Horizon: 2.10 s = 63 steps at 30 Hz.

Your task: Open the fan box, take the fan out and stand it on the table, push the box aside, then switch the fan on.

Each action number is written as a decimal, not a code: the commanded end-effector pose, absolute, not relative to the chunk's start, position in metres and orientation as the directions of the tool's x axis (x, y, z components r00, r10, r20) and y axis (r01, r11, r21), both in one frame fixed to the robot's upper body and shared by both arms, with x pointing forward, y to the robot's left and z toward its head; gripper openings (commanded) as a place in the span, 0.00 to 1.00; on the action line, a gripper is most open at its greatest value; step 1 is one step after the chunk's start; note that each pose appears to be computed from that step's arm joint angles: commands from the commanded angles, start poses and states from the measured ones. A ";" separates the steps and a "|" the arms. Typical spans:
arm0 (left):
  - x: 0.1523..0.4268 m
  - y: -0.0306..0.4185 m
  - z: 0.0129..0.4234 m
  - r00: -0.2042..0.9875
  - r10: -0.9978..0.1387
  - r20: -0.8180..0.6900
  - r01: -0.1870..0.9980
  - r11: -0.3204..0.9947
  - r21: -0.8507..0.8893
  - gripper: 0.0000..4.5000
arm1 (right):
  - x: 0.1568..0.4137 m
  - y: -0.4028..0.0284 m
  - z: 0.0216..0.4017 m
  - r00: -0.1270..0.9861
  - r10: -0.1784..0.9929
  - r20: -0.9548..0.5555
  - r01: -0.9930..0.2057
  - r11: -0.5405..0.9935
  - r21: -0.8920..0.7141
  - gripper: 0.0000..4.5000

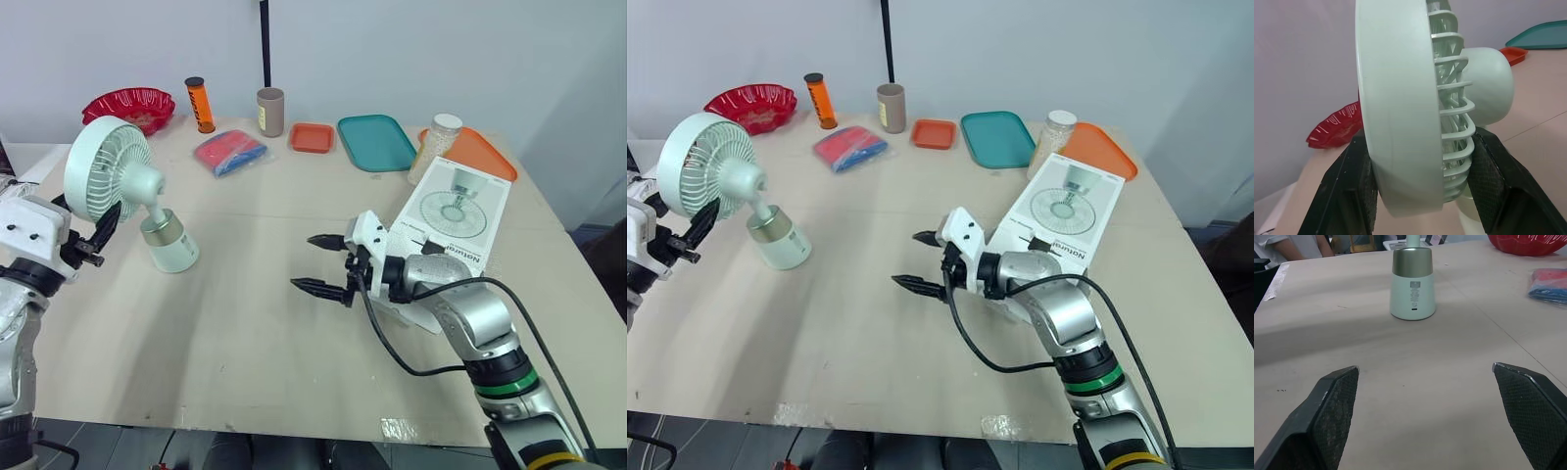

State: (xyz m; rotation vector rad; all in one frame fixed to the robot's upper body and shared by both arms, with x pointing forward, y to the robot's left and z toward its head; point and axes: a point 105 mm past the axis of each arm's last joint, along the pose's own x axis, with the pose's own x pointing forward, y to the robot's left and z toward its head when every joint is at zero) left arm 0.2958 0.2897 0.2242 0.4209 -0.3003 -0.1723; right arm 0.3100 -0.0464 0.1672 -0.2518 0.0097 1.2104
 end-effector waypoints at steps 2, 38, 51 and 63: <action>0.283 0.269 0.248 0.889 -0.328 0.321 0.209 0.912 0.352 0.45 | 0.309 -0.040 0.183 0.343 0.934 -0.100 -0.918 0.311 -0.245 1.00; 0.275 0.153 0.253 0.739 -0.607 0.292 0.554 0.795 0.248 0.45 | 0.333 -0.002 0.219 0.503 0.863 -0.043 -0.862 0.498 -0.093 1.00; 0.271 0.148 0.248 0.739 -0.609 0.288 0.557 0.793 0.245 0.45 | 0.314 0.008 0.218 0.415 0.908 -0.062 -0.908 0.409 -0.086 1.00; 0.279 0.147 0.249 0.745 -0.599 0.293 0.549 0.800 0.241 0.45 | 0.323 0.011 0.209 0.452 0.886 -0.105 -0.892 0.446 -0.081 0.60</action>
